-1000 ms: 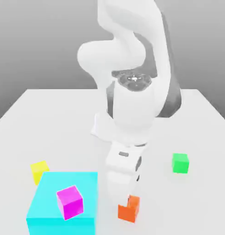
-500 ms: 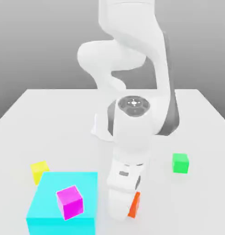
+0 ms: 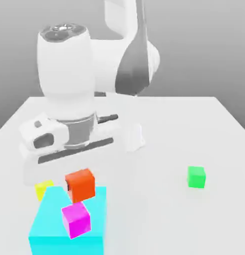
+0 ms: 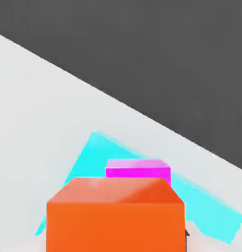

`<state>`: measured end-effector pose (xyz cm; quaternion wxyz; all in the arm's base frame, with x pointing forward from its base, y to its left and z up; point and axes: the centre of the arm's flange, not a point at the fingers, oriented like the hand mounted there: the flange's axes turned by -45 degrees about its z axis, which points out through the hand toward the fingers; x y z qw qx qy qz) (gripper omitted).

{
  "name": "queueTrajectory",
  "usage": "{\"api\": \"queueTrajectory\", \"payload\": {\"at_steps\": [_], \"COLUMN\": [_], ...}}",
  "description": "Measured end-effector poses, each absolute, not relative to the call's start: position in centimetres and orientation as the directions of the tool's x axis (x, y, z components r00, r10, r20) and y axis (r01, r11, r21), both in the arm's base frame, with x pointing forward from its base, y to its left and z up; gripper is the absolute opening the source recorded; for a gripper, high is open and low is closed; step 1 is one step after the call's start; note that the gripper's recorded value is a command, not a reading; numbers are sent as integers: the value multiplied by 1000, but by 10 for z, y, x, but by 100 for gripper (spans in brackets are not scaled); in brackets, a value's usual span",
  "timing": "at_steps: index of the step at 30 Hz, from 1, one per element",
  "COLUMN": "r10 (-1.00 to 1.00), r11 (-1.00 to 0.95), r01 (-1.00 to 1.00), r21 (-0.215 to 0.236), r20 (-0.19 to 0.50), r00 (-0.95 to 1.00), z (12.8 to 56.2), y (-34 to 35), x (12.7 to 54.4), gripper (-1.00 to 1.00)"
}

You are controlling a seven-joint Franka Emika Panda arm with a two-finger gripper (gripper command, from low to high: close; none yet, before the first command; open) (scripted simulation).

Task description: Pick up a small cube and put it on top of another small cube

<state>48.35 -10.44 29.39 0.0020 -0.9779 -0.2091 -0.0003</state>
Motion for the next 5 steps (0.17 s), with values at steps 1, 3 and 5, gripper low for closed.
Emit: {"api": "queueTrajectory", "payload": {"at_steps": [1,3,5], "r10": [413,413,413], "r11": [-911,-911,-911], "r01": [413,413,413], "r21": [-4,-3,-3], "r20": [1,1,1], "r00": [911,911,911], "z": [280,267,267], "y": [-100,-99,-99], "x": [485,485,485], "gripper": [-100,100,100]}}
